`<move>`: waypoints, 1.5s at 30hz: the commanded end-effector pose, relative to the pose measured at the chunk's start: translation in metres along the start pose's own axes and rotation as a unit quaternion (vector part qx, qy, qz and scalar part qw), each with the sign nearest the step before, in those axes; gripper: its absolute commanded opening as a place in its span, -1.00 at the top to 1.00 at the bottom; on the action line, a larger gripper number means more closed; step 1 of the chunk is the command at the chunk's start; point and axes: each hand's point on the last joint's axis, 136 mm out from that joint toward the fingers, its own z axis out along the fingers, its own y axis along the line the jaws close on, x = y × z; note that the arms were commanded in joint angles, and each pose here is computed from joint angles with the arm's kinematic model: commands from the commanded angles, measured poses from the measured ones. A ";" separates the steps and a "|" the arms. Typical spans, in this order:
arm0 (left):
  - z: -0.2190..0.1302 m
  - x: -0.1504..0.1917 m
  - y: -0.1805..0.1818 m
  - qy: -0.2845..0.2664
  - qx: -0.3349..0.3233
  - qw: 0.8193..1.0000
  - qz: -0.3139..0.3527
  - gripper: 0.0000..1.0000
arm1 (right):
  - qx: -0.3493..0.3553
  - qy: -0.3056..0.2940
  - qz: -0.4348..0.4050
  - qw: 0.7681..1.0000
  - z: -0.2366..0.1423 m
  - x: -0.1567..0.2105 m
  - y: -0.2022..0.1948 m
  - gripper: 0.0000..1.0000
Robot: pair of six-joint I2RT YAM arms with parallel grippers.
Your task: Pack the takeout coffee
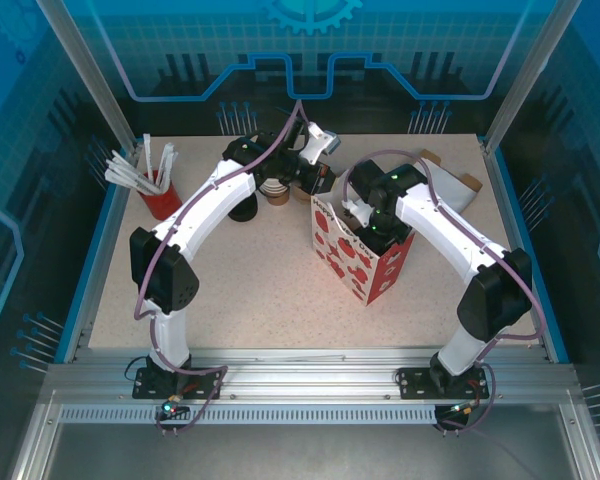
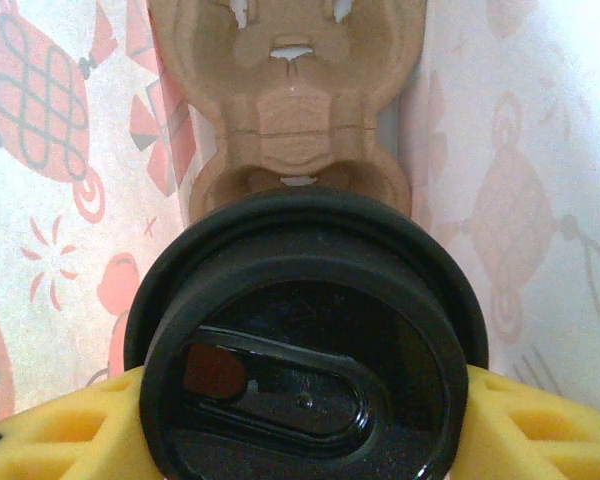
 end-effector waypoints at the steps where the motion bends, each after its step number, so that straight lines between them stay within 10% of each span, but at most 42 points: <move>1: 0.000 0.001 -0.005 0.008 0.010 1.000 0.005 1.00 | -0.005 0.000 0.007 1.000 0.000 0.002 -0.003 0.37; 45: -0.001 0.003 -0.005 0.011 0.008 1.000 0.007 1.00 | 0.002 0.001 0.005 1.000 -0.015 0.009 -0.001 0.38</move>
